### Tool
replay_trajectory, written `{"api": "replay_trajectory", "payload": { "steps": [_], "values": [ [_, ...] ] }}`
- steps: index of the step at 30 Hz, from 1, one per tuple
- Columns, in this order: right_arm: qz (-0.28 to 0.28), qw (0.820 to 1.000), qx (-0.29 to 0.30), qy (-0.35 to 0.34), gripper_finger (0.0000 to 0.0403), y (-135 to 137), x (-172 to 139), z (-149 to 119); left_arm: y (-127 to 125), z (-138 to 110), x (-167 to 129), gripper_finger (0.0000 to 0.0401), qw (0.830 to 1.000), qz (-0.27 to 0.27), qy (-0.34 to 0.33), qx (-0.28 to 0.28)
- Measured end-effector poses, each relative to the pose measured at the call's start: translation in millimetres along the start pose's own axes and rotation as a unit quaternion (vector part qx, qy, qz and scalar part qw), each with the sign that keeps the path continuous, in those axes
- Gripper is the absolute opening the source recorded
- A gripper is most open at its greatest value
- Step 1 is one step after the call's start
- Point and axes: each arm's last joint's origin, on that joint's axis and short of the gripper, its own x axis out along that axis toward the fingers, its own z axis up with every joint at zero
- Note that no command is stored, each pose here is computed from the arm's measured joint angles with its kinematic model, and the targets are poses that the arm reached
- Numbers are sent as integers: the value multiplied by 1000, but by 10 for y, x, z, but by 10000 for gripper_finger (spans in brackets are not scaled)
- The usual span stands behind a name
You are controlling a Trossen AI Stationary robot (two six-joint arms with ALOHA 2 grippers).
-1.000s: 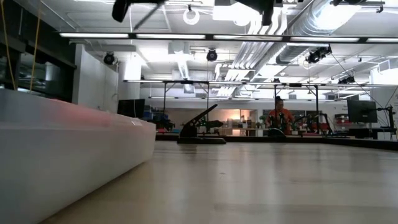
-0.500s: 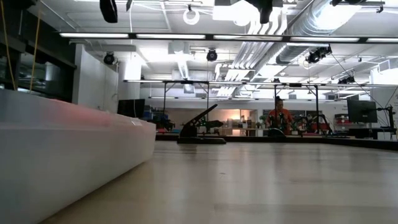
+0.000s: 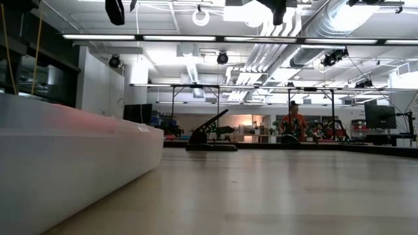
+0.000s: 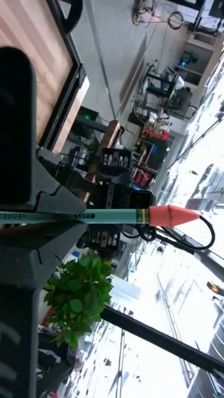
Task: Pack school essentials
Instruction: Put the light blue pencil into the supply box
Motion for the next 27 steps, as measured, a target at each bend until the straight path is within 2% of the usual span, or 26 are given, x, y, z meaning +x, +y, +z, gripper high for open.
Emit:
{"api": "replay_trajectory", "payload": {
  "steps": [6,10,14,17,19,22,27],
  "values": [
    [0,1000,0,0,210,0,0,0,0,1,1,0,1000,0,0,-8],
    [-8,1000,12,3,210,-6,0,-9,11,-30,1,0,996,11,14,-84],
    [-34,999,36,20,210,-30,-2,-51,-36,-156,-3,0,985,16,62,-162],
    [-42,997,49,36,210,-41,-5,-85,-174,-289,-27,0,973,13,102,-206],
    [-43,997,56,41,210,-43,-5,-94,-291,-422,-63,0,966,31,127,-221],
    [-42,997,56,42,210,-42,-5,-97,-514,-584,-108,0,957,80,154,-234],
    [-41,998,33,47,210,-42,-6,-103,-950,-811,-107,0,941,147,152,-264]
  ]
}}
